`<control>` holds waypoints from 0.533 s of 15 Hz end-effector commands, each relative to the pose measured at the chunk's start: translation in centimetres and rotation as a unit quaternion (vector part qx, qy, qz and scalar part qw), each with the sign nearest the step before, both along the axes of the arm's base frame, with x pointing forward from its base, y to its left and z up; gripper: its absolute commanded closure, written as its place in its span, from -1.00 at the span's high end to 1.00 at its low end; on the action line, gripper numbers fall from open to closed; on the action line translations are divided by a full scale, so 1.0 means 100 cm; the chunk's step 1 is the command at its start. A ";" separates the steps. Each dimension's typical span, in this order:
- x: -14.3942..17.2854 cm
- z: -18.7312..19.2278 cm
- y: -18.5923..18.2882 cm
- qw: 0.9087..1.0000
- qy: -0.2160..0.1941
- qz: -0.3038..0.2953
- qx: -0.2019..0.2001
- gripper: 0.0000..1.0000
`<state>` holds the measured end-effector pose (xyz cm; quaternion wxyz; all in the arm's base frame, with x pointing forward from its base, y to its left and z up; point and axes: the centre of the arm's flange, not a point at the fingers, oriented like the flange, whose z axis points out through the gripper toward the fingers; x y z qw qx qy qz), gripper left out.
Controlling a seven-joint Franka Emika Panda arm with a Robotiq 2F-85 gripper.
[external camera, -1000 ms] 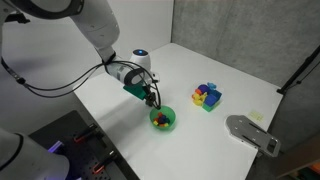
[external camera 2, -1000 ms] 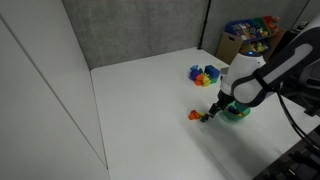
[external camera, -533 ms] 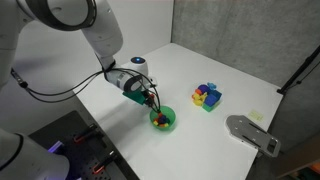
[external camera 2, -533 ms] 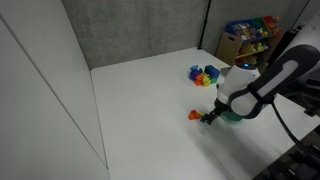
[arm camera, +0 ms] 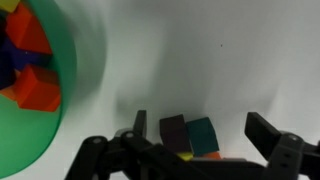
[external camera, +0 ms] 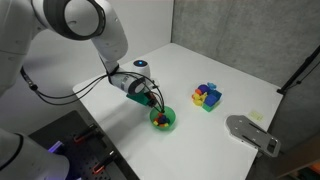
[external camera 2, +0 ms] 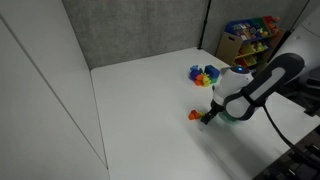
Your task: Pick up the green and blue block from the table and put them in the green bowl
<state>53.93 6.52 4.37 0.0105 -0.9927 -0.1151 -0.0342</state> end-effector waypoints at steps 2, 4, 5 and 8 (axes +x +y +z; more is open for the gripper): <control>0.015 -0.012 0.003 1.000 -0.022 0.018 -0.004 1.00; 0.018 -0.016 0.005 0.999 -0.028 0.019 -0.002 1.00; 0.020 -0.018 0.005 0.999 -0.031 0.020 -0.002 1.00; 0.024 -0.019 0.007 0.999 -0.037 0.017 0.000 0.50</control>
